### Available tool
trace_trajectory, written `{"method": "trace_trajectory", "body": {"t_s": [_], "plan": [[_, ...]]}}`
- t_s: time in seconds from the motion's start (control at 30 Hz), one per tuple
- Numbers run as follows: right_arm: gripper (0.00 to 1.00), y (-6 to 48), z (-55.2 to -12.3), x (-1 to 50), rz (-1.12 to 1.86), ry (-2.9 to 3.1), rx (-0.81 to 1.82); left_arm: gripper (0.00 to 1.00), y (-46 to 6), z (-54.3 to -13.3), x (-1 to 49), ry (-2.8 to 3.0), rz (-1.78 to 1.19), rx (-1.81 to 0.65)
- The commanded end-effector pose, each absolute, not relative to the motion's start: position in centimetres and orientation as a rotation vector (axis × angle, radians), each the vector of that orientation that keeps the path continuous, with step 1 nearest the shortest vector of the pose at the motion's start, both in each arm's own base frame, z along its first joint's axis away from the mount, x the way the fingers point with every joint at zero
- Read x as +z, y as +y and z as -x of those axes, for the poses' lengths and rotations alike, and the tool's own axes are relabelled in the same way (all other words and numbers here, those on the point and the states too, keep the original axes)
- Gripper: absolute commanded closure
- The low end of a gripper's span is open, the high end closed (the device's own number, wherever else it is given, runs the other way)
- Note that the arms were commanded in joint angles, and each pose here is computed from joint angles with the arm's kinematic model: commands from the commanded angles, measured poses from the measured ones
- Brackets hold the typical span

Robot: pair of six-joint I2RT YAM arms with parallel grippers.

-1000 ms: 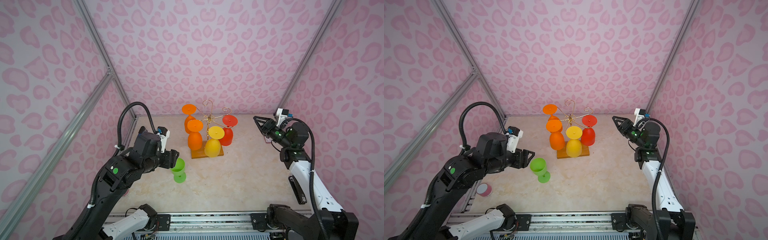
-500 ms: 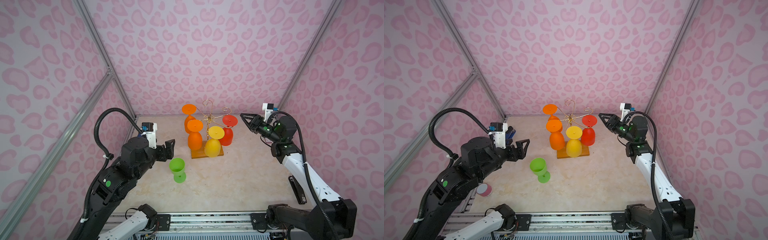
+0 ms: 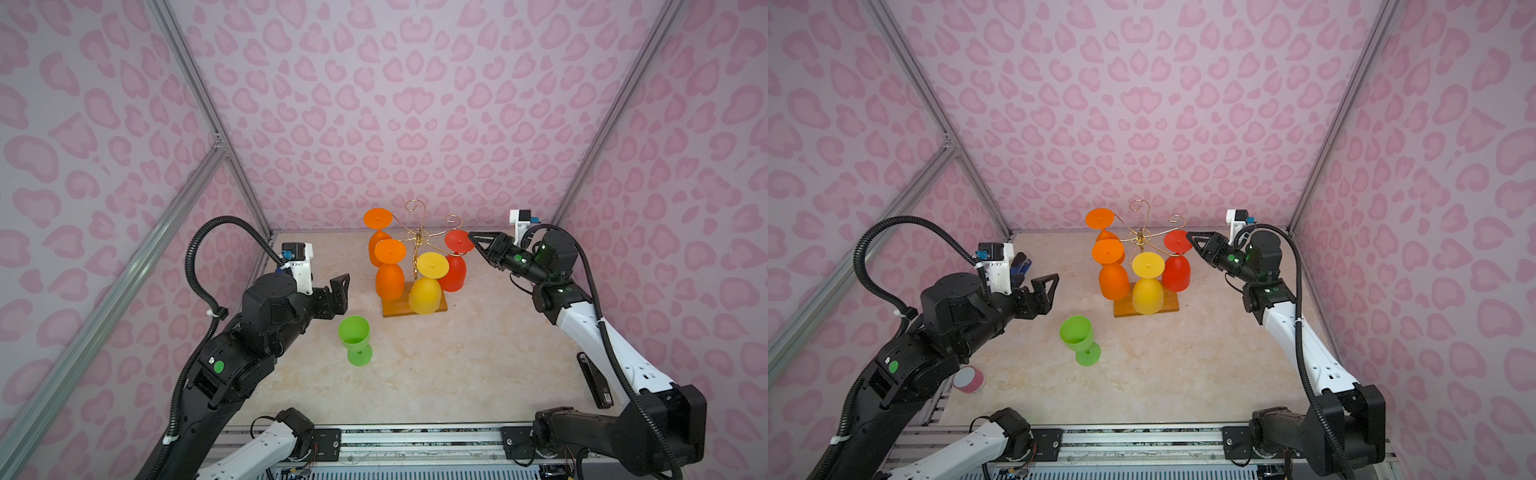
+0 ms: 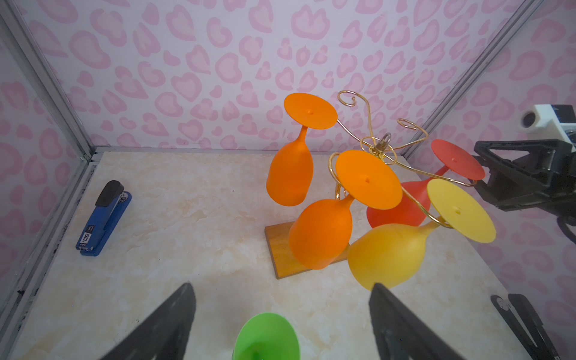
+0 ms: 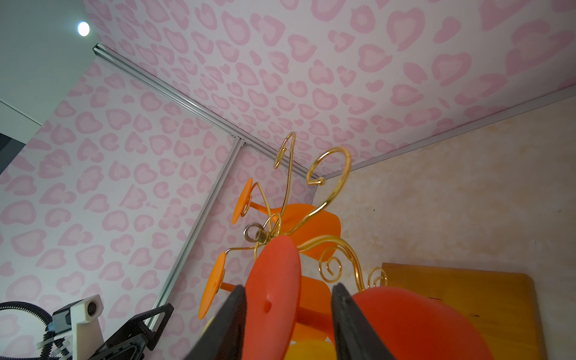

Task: Take the wine glass off the wine glass rack
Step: Pick up the wine glass from the wine glass rack.

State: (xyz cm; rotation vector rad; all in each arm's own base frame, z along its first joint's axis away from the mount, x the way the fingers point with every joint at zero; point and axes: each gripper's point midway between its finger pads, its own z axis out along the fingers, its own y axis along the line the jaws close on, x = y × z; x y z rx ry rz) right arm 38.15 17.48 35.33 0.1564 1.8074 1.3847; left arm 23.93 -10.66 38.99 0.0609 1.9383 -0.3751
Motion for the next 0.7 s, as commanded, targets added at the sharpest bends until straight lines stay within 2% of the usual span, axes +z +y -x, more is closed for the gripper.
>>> {"method": "trace_trajectory", "body": {"t_s": [0.0, 0.43, 0.67], "plan": [[0.58, 17.67, -38.24, 35.65, -0.138, 1.795, 1.382, 0.11, -10.52, -24.16, 39.8, 1.901, -0.056, -0.372], [0.71, 18.05, -38.05, 35.43, -0.13, 1.819, 1.381, 0.11, -10.29, -24.11, 39.66, 1.903, -0.057, -0.36], [0.85, 18.02, -37.88, 35.54, -0.127, 1.823, 1.373, 0.11, -10.05, -24.01, 39.61, 1.901, -0.05, -0.357]]}}
